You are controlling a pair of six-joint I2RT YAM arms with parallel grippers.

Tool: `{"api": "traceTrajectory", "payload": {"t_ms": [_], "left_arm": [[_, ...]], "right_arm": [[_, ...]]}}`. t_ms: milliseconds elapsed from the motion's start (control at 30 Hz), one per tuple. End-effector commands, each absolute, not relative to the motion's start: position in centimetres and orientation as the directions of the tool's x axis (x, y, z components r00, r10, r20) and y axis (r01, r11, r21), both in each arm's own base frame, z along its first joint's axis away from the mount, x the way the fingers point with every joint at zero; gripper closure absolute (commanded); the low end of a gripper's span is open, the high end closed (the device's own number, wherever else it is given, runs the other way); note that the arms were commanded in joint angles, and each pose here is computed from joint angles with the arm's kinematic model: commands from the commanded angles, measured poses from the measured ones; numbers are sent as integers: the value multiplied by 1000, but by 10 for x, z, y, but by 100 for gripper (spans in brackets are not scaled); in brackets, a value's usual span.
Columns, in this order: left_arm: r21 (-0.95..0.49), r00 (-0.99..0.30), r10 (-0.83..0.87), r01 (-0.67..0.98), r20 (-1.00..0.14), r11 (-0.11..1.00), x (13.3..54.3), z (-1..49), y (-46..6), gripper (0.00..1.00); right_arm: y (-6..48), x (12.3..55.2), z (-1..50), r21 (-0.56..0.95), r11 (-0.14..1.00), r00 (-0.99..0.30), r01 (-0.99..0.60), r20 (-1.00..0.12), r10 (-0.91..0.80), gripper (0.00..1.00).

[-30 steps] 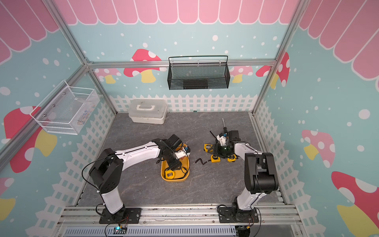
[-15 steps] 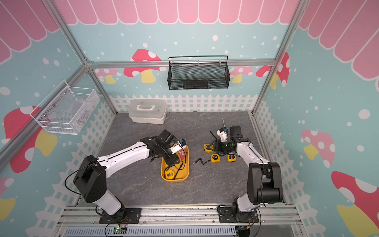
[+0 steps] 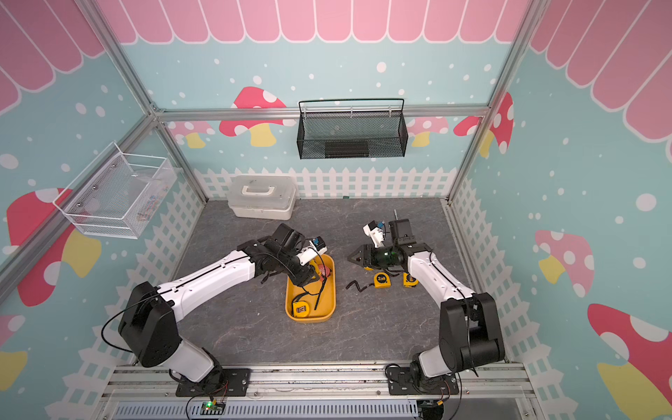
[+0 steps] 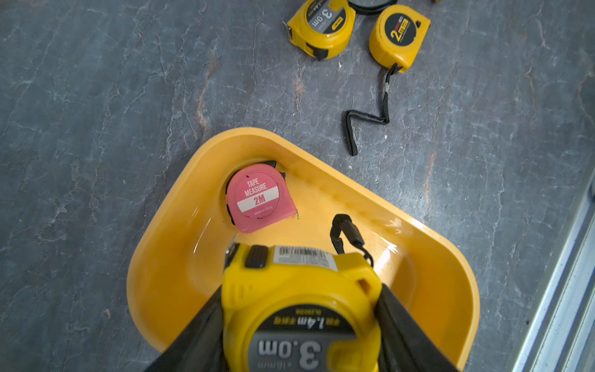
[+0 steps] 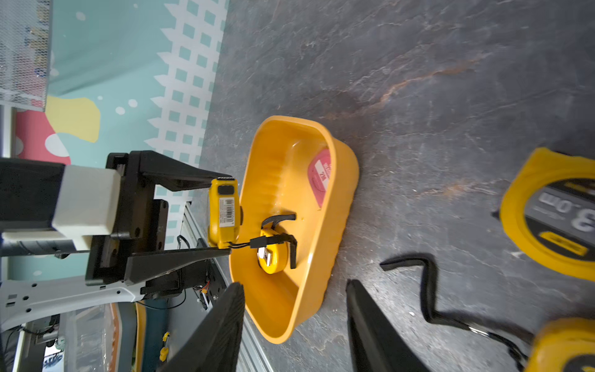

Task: Take the tape measure out of the storage box
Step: Place the tape measure at the center of the board.

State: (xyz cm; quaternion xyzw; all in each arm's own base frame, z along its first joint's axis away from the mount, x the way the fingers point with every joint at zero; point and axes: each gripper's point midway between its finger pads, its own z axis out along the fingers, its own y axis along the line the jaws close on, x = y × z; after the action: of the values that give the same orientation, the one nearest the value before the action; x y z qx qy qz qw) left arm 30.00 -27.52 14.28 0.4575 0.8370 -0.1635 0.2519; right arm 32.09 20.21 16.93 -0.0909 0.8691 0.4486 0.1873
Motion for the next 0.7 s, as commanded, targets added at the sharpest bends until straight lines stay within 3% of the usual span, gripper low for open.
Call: {"api": "traceTrajectory", "payload": {"t_ms": [0,667], "left_arm": [[-63,-429,623,851,-654,521,306,168,-287,39],[-75,-395,557,857,-731,509,316,186,-305,39]], "right_arm": [[220,327,190,773,516,-898,-369,-440,17,48],[279,331,190,838,393,-914,-379,-405,-19,48]]}}
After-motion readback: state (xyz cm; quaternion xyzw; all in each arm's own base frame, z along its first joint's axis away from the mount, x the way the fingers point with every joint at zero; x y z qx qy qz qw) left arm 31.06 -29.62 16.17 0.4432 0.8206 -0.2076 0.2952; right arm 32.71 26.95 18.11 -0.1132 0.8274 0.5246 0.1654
